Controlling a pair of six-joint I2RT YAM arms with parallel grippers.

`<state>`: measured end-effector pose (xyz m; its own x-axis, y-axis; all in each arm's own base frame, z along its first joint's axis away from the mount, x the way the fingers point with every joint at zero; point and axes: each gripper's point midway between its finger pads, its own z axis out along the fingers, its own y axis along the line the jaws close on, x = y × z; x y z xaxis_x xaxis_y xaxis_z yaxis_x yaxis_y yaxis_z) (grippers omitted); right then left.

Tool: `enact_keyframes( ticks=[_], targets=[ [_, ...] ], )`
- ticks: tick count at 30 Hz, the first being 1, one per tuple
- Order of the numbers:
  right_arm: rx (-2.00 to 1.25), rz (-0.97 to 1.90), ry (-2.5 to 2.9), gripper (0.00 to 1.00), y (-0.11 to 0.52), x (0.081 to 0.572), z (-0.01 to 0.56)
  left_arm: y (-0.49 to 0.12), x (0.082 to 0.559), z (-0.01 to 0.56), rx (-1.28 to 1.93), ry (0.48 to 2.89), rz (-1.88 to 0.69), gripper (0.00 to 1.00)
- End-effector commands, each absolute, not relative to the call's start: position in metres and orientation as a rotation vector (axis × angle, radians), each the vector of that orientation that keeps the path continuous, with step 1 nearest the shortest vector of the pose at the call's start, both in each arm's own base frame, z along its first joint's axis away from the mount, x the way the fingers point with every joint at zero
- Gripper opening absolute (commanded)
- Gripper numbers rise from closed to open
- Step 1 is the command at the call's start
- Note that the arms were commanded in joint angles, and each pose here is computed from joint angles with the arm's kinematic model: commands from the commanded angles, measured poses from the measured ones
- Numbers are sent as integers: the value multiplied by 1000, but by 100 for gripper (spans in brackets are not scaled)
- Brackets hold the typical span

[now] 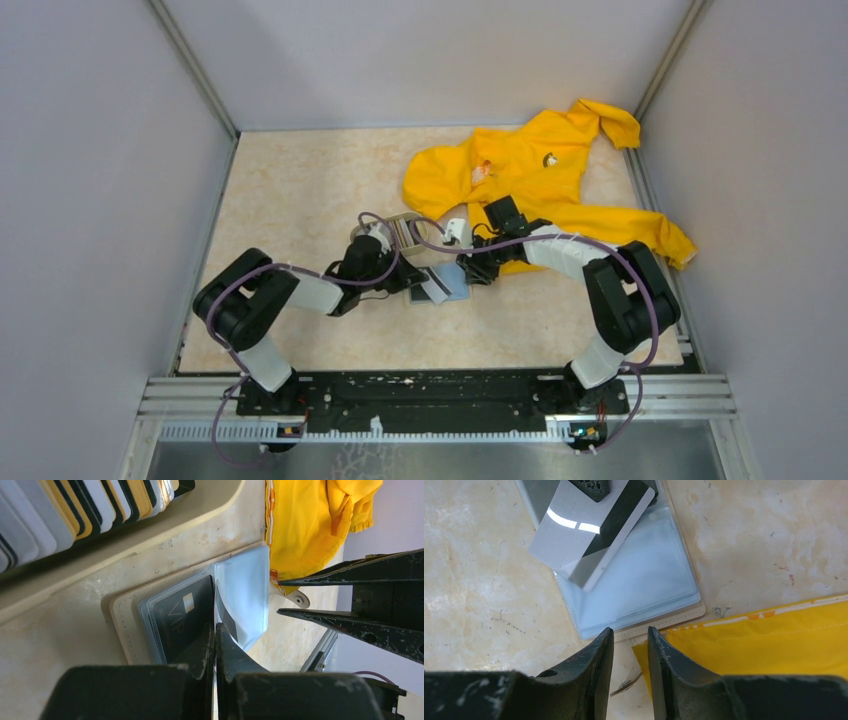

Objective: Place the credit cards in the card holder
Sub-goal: Insert the credit card into the card holder.

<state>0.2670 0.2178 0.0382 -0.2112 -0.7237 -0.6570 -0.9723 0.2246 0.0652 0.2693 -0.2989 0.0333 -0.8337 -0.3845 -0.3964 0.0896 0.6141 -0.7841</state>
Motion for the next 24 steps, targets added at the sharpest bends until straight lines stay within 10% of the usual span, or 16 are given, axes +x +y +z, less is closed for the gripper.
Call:
enact_keyframes(
  ticks=[1, 24],
  targets=[
    [-1550, 647, 1966, 32, 228, 279, 49, -291, 258, 3, -191, 2438, -1035, 1],
    [-1560, 631, 1974, 33, 234, 277, 45, -283, 267, 4, 104, 2543, -857, 4]
  ],
)
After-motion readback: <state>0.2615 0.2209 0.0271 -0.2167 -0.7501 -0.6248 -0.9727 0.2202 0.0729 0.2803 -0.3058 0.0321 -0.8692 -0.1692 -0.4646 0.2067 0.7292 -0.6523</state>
